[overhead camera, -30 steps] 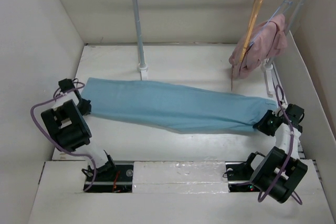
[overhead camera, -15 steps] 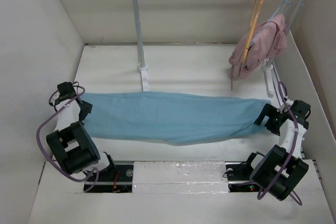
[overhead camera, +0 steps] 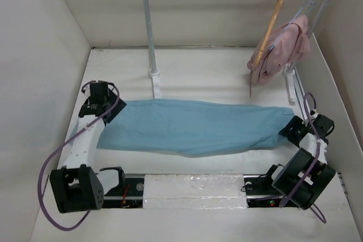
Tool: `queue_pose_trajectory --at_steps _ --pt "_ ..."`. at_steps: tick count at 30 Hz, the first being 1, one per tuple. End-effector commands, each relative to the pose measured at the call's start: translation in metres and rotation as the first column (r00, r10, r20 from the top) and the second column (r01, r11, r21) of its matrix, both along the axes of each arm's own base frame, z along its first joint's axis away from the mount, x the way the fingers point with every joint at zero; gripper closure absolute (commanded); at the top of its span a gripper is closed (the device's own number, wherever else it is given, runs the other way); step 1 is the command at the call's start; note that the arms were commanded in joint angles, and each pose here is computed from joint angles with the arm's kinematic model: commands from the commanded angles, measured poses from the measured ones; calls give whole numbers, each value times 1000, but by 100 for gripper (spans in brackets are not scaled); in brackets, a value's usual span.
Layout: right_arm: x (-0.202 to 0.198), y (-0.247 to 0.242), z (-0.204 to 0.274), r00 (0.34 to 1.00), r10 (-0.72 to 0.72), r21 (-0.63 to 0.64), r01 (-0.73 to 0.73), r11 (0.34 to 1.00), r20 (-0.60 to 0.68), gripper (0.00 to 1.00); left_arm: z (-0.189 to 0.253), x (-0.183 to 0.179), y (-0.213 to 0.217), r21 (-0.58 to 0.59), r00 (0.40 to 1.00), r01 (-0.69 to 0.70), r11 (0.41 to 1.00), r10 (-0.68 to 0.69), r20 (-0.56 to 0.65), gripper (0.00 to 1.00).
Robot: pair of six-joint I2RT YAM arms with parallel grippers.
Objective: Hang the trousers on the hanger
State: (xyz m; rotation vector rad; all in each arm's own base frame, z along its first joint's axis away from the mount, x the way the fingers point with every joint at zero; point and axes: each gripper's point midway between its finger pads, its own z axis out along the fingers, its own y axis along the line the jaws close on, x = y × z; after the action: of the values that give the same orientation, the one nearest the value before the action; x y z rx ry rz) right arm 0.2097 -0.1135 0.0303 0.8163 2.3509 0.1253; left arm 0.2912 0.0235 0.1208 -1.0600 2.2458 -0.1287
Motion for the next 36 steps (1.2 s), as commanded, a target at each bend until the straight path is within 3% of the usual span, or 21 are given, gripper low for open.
queue_pose_trajectory --at_steps 1,2,3,4,5,7,8,11,12,14,16,21,22,23,24,26,31,36 --pt "18 4 -4 993 -57 72 50 996 106 43 23 2 -36 -16 984 130 991 -127 123 49" --pt "24 0 0 990 -48 57 41 998 131 72 23 -3 -63 -58 965 228 972 -218 149 52" --pt "27 -3 5 989 -39 39 33 999 145 72 23 -4 -71 -66 960 247 967 -235 150 53" --pt "30 -4 15 986 -19 24 15 1000 166 93 15 -10 -88 -113 947 300 947 -282 153 54" --pt "22 -2 21 990 -24 32 20 999 138 97 10 -16 -110 -135 927 363 922 -343 153 55" --pt "31 -20 89 964 7 -147 34 989 266 98 -6 -27 -131 -165 916 396 903 -378 133 55" --pt "22 -11 94 980 20 -143 9 990 197 98 -8 -32 -142 -168 905 422 891 -404 131 54" --pt "37 -5 140 960 126 -225 -69 972 250 99 -14 -52 -192 -165 848 531 831 -519 109 55" --pt "42 -2 152 949 175 -252 -108 962 261 100 -15 -72 -221 -162 788 615 772 -608 98 55" --pt "48 1 189 933 228 -313 -136 940 277 100 -16 -79 -245 -108 764 645 757 -642 63 55" --pt "53 -3 230 919 279 -411 -147 900 280 100 -23 -101 -282 -62 693 720 691 -721 14 55" --pt "56 28 263 875 404 -465 -249 849 268 100 -55 -121 -335 -61 608 789 612 -791 -77 59" --pt "55 33 265 869 416 -467 -260 845 269 100 -48 -120 -353 -79 590 802 591 -806 -45 62" --pt "53 39 266 864 428 -467 -273 841 266 100 -50 -125 -364 -78 564 821 566 -825 -46 80" --pt "51 47 269 850 454 -476 -293 829 267 100 -51 -126 -371 -76 554 828 556 -831 -49 89" --pt "49 51 277 846 466 -493 -300 817 257 100 -64 -131 -391 -86 522 845 528 -849 -87 100" --pt "51 56 345 809 520 -617 -267 740 274 100 -67 -144 -450 -119 437 889 443 -897 -75 100" --pt "56 61 377 782 560 -661 -270 701 275 100 -86 -154 -480 -186 403 890 416 -909 -108 100"
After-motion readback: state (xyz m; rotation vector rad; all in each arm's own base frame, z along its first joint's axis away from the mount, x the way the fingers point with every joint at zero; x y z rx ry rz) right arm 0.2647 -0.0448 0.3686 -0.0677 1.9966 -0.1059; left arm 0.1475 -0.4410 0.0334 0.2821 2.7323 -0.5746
